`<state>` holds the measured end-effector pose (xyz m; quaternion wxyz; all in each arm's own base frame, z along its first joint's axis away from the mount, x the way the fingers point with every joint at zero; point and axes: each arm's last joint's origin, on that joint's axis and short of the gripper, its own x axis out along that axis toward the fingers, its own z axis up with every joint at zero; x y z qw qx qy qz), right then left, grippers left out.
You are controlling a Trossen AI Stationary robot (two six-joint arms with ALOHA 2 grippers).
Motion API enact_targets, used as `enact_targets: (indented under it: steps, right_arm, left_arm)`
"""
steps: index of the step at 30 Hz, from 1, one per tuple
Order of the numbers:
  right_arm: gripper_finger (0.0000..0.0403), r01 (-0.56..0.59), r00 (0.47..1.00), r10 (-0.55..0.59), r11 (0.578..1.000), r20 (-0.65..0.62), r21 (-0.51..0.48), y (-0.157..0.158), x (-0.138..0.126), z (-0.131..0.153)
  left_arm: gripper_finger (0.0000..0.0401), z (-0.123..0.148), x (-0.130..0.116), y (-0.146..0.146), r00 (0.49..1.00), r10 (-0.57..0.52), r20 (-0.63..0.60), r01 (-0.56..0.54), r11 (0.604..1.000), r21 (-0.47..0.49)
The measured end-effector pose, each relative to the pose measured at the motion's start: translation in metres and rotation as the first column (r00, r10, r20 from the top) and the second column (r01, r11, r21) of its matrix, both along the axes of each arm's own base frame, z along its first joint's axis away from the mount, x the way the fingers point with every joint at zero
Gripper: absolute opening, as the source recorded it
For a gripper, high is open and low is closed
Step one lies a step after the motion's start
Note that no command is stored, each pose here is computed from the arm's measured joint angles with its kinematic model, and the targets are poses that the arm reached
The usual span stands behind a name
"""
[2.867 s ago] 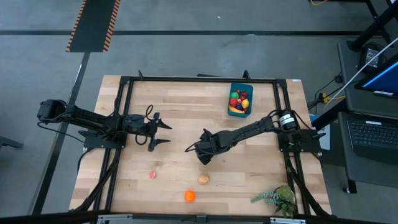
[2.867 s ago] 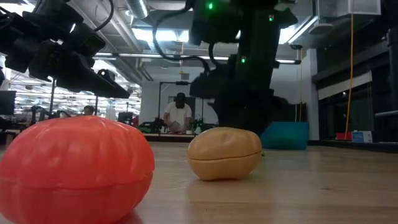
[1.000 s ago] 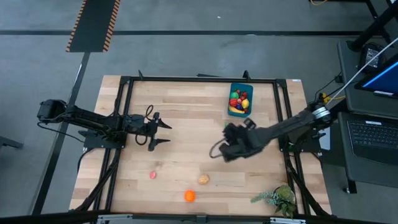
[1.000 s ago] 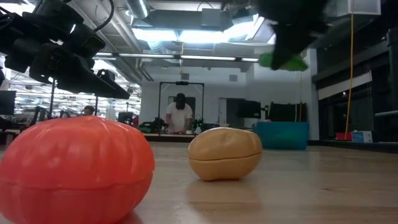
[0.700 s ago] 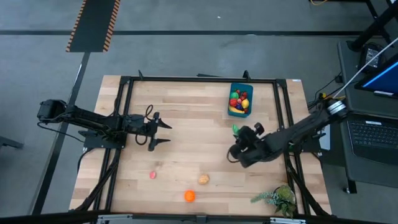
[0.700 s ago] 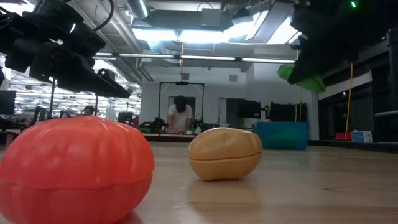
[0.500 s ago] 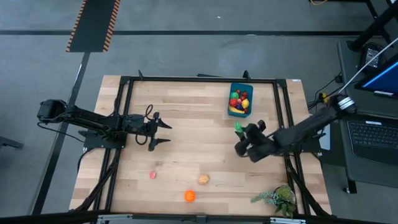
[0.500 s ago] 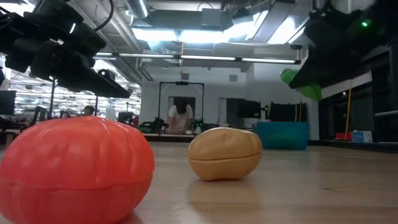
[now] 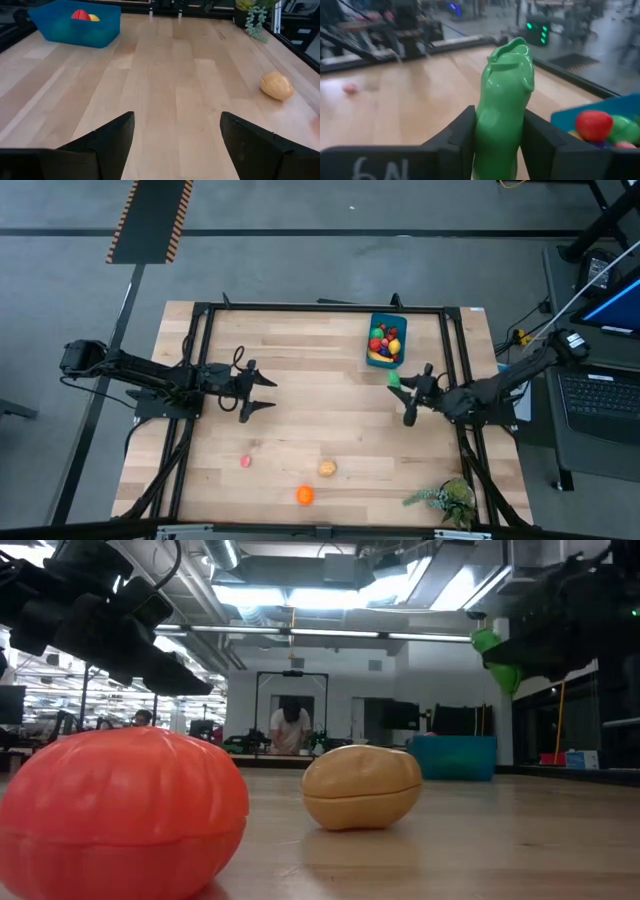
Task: Pick and placing Produce into tupperware
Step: Put the green peas into the blue bin
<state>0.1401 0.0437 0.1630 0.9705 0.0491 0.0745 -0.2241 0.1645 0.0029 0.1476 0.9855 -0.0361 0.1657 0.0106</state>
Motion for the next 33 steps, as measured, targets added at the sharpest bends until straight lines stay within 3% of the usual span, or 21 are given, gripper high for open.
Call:
enact_targets:
  steps: [5, 12, 17, 27, 33]
  right_arm:
    - [0.0125, -0.031, 0.996, 0.033, 0.999, 0.08, -0.024, -0.011, -0.012, -0.009]
    - [0.0125, 0.011, 0.998, -0.008, 0.998, 0.061, -0.058, -0.022, -0.009, 0.0]
    - [0.0125, 0.052, 0.998, -0.055, 0.996, -0.036, -0.073, -0.032, -0.001, 0.014]
    - [0.0125, 0.114, 0.973, -0.11, 0.993, -0.202, 0.009, -0.065, 0.004, 0.056]
    - [0.0125, 0.133, 0.943, -0.098, 0.987, -0.319, 0.09, -0.088, 0.008, 0.059]
  left_arm:
    - [0.0286, 0.0, 0.0, 0.0, 1.0, 0.017, 0.0, -0.017, 1.0, -0.004]
    - [0.0286, 0.0, 0.0, 0.002, 0.997, 0.072, 0.002, -0.072, 0.997, 0.016]
    - [0.0286, 0.0, 0.0, 0.003, 0.995, 0.095, 0.004, -0.095, 0.995, 0.024]
    - [0.0286, 0.001, 0.0, 0.003, 0.995, 0.097, 0.009, -0.097, 0.995, 0.031]
    - [0.0286, 0.001, 0.0, 0.003, 0.996, 0.088, 0.008, -0.088, 0.994, 0.056]
